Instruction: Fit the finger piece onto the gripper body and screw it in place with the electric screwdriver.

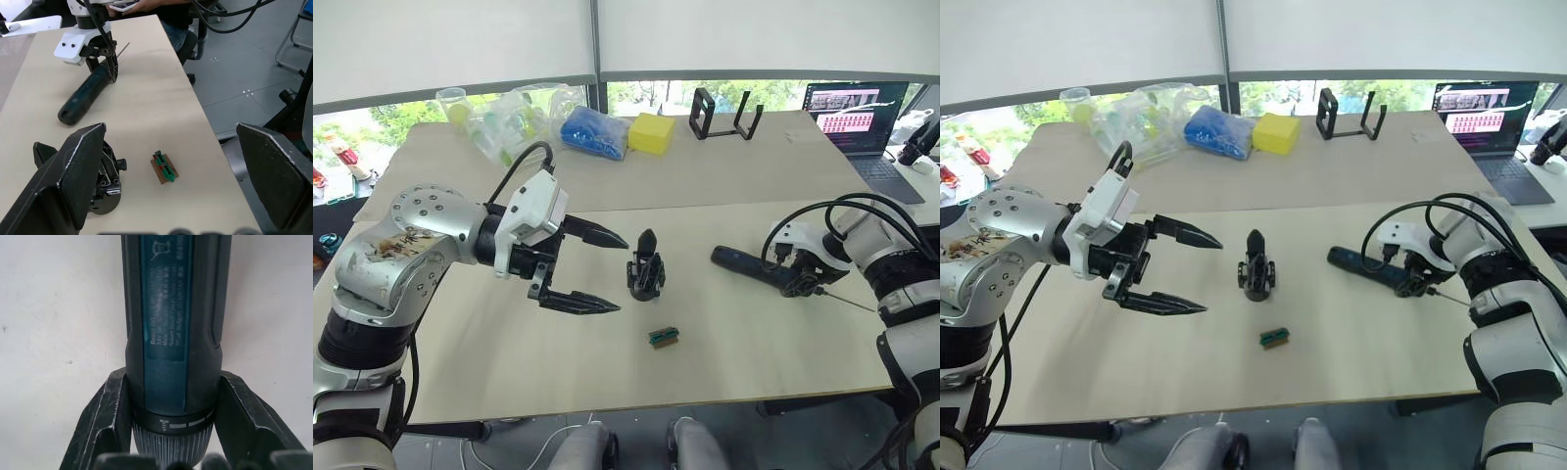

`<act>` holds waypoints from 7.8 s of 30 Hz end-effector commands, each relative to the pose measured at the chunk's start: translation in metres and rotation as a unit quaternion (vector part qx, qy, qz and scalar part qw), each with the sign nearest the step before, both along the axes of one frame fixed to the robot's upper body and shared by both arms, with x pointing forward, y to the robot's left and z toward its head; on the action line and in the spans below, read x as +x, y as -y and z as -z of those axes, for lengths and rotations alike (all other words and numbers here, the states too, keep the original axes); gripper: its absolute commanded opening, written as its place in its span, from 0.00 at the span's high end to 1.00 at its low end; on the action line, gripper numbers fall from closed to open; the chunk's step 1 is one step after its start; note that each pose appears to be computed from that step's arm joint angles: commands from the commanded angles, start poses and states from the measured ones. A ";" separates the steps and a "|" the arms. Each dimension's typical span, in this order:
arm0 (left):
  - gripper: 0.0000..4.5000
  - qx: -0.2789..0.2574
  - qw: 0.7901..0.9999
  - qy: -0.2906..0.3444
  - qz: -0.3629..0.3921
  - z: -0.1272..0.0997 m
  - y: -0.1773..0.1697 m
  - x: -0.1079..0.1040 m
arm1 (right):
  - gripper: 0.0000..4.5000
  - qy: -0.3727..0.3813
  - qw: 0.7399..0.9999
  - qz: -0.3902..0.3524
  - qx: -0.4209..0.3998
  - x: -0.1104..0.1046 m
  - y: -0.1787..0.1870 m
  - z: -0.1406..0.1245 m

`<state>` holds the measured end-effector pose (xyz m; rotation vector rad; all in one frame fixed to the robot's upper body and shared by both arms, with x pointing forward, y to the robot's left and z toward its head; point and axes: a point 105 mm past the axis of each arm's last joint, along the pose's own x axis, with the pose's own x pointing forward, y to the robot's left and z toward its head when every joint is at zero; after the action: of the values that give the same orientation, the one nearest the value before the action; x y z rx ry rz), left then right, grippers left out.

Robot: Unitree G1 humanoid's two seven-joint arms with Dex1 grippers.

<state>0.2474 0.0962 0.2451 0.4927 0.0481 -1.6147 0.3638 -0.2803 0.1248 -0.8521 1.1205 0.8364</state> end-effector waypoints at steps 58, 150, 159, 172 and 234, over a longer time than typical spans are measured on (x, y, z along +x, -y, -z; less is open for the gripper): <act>0.00 -0.008 0.999 -0.035 -0.037 0.144 0.016 0.015 | 0.57 0.376 0.692 -0.042 0.614 -0.128 -0.178 -0.079; 0.00 -0.022 0.999 -0.005 -0.042 0.144 0.032 0.027 | 0.57 0.359 0.709 -0.038 0.606 -0.127 -0.178 -0.072; 0.00 -0.023 0.999 -0.004 -0.044 0.143 0.032 0.027 | 0.57 0.354 0.711 -0.040 0.607 -0.126 -0.180 -0.071; 0.00 -0.024 0.999 -0.004 -0.044 0.143 0.033 0.027 | 0.57 0.356 0.709 -0.043 0.607 -0.126 -0.182 -0.071; 0.00 -0.022 0.999 0.002 -0.043 0.146 0.031 0.027 | 0.57 0.364 0.710 -0.049 0.600 -0.127 -0.178 -0.078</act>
<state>0.2742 0.0666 0.0939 0.4493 0.0678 -1.5263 0.2442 -0.1070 0.1789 -0.0234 -0.1734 0.9378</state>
